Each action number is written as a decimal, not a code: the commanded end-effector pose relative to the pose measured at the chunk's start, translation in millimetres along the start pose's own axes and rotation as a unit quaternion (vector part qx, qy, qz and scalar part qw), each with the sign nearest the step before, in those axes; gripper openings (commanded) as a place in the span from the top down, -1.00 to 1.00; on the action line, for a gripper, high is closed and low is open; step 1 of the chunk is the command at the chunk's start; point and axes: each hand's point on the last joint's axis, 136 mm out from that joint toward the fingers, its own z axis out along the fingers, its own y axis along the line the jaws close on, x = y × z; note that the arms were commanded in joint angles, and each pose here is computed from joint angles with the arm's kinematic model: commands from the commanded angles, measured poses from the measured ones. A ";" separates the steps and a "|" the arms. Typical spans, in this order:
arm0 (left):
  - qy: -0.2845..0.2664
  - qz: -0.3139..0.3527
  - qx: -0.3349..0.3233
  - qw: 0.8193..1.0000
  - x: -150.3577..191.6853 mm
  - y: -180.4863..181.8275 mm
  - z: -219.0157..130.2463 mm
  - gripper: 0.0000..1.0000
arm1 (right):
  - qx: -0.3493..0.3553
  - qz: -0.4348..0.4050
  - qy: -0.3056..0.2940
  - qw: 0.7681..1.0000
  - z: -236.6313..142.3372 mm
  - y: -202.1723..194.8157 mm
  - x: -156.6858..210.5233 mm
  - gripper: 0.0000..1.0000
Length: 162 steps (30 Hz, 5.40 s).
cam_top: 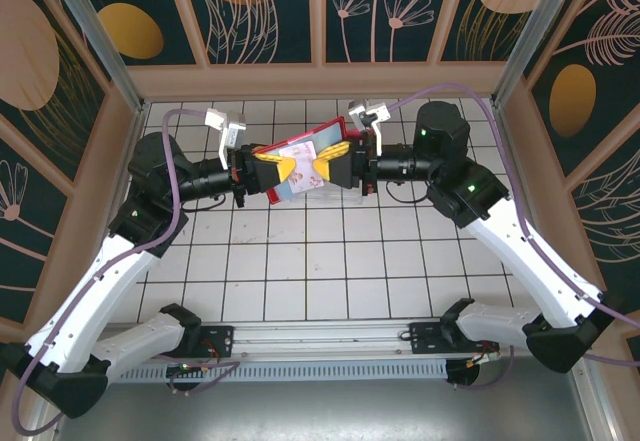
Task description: Take the credit cards out of the card holder
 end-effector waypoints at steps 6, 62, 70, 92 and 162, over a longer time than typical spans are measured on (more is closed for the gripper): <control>-0.006 0.020 0.007 1.000 -6.8 -4.4 -1.1 0.90 | -0.038 -0.036 -0.030 0.998 -9.1 28.5 -14.6 0.70; -0.004 0.026 0.009 1.000 -3.9 -8.3 -4.3 0.88 | -0.130 -0.046 -0.055 0.989 -25.8 71.4 -23.9 0.76; -0.007 0.028 0.012 1.000 -6.6 -10.3 -4.4 0.88 | -0.112 -0.040 -0.054 0.991 -23.2 63.7 -23.7 0.90; -0.004 0.017 0.015 1.000 -7.3 -9.4 -2.4 0.87 | -0.072 -0.024 -0.043 0.996 -13.1 40.8 -18.6 0.74; -0.008 0.037 0.058 0.998 -13.6 -35.5 -10.1 1.00 | 0.084 -0.046 -0.082 0.992 -43.4 6.3 -28.5 1.00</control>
